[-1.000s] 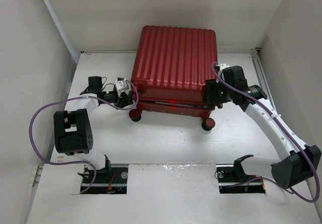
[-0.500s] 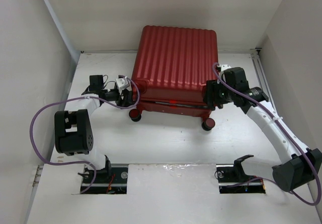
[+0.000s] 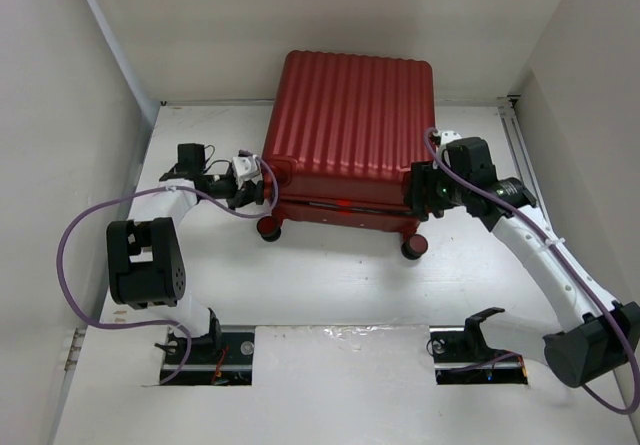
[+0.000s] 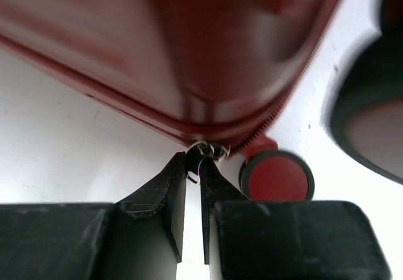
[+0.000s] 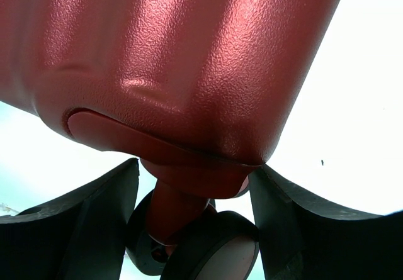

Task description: Pack the luggage

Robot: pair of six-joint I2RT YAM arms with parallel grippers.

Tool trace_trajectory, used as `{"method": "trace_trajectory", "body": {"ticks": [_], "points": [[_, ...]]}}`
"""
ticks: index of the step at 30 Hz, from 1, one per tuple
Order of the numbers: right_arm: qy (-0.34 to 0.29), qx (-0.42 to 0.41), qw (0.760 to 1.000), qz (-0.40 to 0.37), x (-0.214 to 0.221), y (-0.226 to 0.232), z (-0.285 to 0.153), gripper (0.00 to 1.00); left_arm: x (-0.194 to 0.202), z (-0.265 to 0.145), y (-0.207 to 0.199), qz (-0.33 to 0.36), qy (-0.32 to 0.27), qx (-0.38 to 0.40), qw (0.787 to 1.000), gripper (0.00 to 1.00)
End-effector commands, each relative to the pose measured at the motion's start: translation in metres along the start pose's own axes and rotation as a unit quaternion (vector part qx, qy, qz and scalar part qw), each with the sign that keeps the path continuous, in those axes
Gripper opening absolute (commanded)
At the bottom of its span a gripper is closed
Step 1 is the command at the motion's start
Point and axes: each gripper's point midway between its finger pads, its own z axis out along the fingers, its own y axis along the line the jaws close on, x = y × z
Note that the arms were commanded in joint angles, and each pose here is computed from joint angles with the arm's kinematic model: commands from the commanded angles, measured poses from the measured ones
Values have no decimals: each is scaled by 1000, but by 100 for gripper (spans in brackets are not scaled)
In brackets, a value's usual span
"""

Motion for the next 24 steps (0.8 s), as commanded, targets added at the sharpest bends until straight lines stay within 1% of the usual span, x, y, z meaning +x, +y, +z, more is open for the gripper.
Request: {"method": "trace_trajectory", "body": {"ticks": [1,2,3,5,8,9,10,12,13,14,16,18,19,20,21,22,24], "points": [[-30,-98,995,-17,-9,41,-24,0,-28,-13,-27,73,-28,63,995,0],[-31,-94,995,-17,-10,40,-24,0,-28,-17,-32,89,-22,70,993,0],[-31,-94,995,-17,-10,40,-24,0,-24,-23,-47,78,-15,86,993,0],[-31,-94,995,-17,-10,40,-24,0,-13,-27,-51,115,1,92,989,0],[-36,-95,995,-12,-10,40,-24,0,1,-32,-65,108,21,106,988,0],[-36,-95,995,-12,-10,40,-24,0,3,-34,-69,132,23,112,985,0],[-39,-100,994,-11,-11,44,-25,0,4,-36,-78,129,23,126,983,0],[-42,-104,994,-10,-13,47,-25,0,6,-38,-90,145,20,143,979,0],[-42,-104,994,-10,-13,47,-25,0,1,-39,-94,175,8,149,973,0],[-42,-105,994,-5,-13,48,-25,0,-3,-43,-105,169,1,164,972,0],[-39,-107,993,-6,-11,53,-25,0,-12,-46,-106,191,-6,157,969,0],[-43,-109,993,1,-13,54,-25,0,-16,-45,-105,199,-7,158,967,0],[-40,-103,994,6,-10,52,-23,0,-11,-47,-102,205,12,160,965,0],[-40,-103,994,6,-10,52,-23,0,-8,-46,-106,220,19,169,961,0],[-39,-101,994,9,-10,53,-23,0,-6,-45,-110,246,22,176,953,0],[-41,-95,995,14,-11,52,-22,0,-1,-46,-111,255,37,185,948,0],[-46,-91,995,19,-12,51,-24,0,0,-45,-115,263,40,191,945,0]]}}
